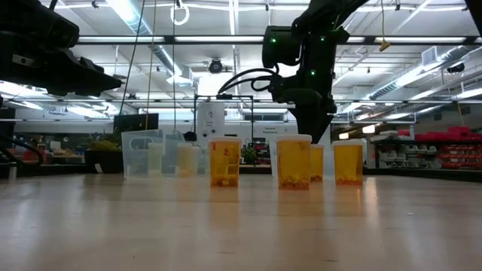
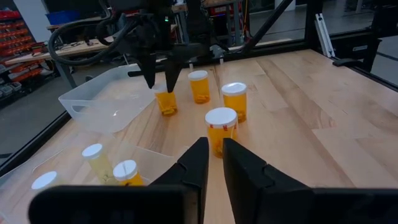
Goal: Pick and place medicine bottles into bin by pill shape (circle, oval)
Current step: Put the large orange pill bottle into the right transparent bin
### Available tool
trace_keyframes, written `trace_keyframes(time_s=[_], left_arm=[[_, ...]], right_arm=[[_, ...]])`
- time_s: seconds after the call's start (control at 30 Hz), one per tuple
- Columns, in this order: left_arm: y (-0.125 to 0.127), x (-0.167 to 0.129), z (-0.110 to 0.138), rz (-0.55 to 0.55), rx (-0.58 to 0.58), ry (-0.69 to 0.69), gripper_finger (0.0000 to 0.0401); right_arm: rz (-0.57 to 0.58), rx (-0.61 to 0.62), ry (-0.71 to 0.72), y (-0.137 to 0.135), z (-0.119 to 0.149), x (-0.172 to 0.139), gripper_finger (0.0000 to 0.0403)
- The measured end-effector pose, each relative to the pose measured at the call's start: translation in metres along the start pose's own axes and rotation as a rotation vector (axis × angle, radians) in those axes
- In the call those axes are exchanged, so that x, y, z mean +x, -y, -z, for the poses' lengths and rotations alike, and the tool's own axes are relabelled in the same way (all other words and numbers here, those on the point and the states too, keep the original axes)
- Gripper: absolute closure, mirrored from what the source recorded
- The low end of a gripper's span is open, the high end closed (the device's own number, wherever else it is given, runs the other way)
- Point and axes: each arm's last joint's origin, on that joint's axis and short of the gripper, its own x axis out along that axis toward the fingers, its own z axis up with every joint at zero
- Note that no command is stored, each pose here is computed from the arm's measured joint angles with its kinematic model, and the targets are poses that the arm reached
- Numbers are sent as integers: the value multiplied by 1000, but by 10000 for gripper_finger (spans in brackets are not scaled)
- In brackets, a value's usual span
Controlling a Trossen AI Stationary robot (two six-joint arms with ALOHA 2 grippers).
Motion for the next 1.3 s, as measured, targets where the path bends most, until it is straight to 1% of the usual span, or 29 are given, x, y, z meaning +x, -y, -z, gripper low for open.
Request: trace_keyframes(time_s=[0.2,0.4,0.57,0.83,1.03,1.2,1.3], left_arm=[[0,0,0,0,0,0,343],[0,0,0,0,0,0,352],[0,0,0,0,0,0,350],[0,0,0,1,0,0,342],[0,0,0,0,0,0,348],[0,0,0,0,0,0,348],[0,0,0,0,-1,2,343]], right_arm=[[4,-22,-24,1,-1,7,152],[6,-25,-24,3,-1,8,152],[2,-25,-24,3,-1,8,153],[-12,-25,-29,2,-1,7,183],[-19,-33,-31,2,-1,7,172],[-26,-47,-35,4,1,-4,176],[-24,-38,-36,5,-2,-17,177]])
